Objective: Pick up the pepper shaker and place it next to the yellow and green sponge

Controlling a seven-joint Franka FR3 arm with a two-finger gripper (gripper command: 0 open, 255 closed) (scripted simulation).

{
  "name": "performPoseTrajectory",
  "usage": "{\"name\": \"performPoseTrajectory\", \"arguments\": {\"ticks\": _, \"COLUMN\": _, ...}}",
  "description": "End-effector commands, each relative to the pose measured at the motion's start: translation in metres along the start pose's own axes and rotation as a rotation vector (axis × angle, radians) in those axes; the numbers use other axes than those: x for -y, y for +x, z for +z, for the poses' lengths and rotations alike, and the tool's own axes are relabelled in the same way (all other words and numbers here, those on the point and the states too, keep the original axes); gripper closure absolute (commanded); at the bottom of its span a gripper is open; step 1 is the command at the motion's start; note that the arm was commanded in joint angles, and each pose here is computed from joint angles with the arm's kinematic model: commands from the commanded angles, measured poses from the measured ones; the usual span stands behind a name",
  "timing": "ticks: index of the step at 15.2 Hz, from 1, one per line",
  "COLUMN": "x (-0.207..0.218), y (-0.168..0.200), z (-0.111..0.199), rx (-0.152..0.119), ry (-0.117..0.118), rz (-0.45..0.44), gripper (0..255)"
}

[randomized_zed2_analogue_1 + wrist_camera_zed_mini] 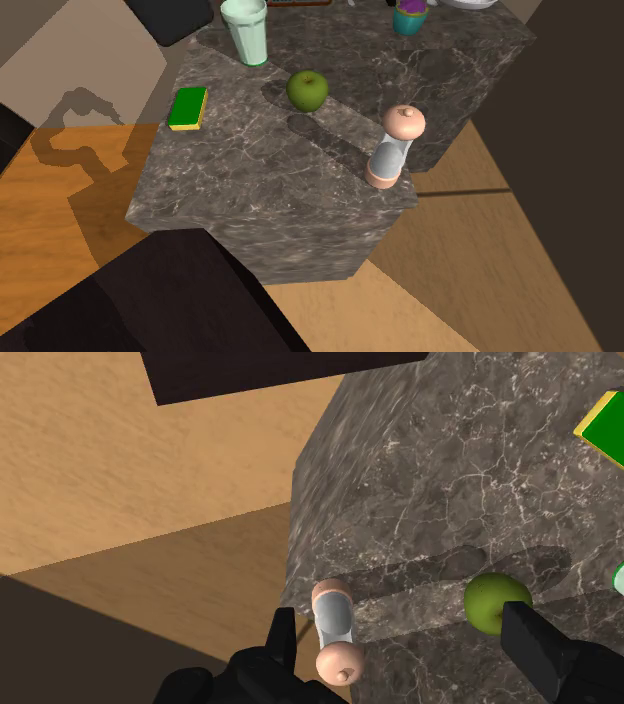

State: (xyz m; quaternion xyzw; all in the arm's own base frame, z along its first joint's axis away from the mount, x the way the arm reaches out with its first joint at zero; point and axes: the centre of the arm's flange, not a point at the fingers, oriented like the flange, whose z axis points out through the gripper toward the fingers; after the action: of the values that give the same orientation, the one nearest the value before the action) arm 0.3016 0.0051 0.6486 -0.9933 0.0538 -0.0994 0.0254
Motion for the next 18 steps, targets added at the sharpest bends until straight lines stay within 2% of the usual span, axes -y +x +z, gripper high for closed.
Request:
{"name": "performPoseTrajectory", "arguments": {"ticks": 1, "x": 0.0, "y": 0.0, "z": 0.0, "rx": 0.0, "ry": 0.0, "rz": 0.0, "gripper": 0}}
{"name": "performPoseTrajectory", "arguments": {"ticks": 18, "x": -0.027, "y": 0.172, "z": 0.168, "rx": 0.147, "ry": 0.045, "rz": -0.09, "gripper": 0}}
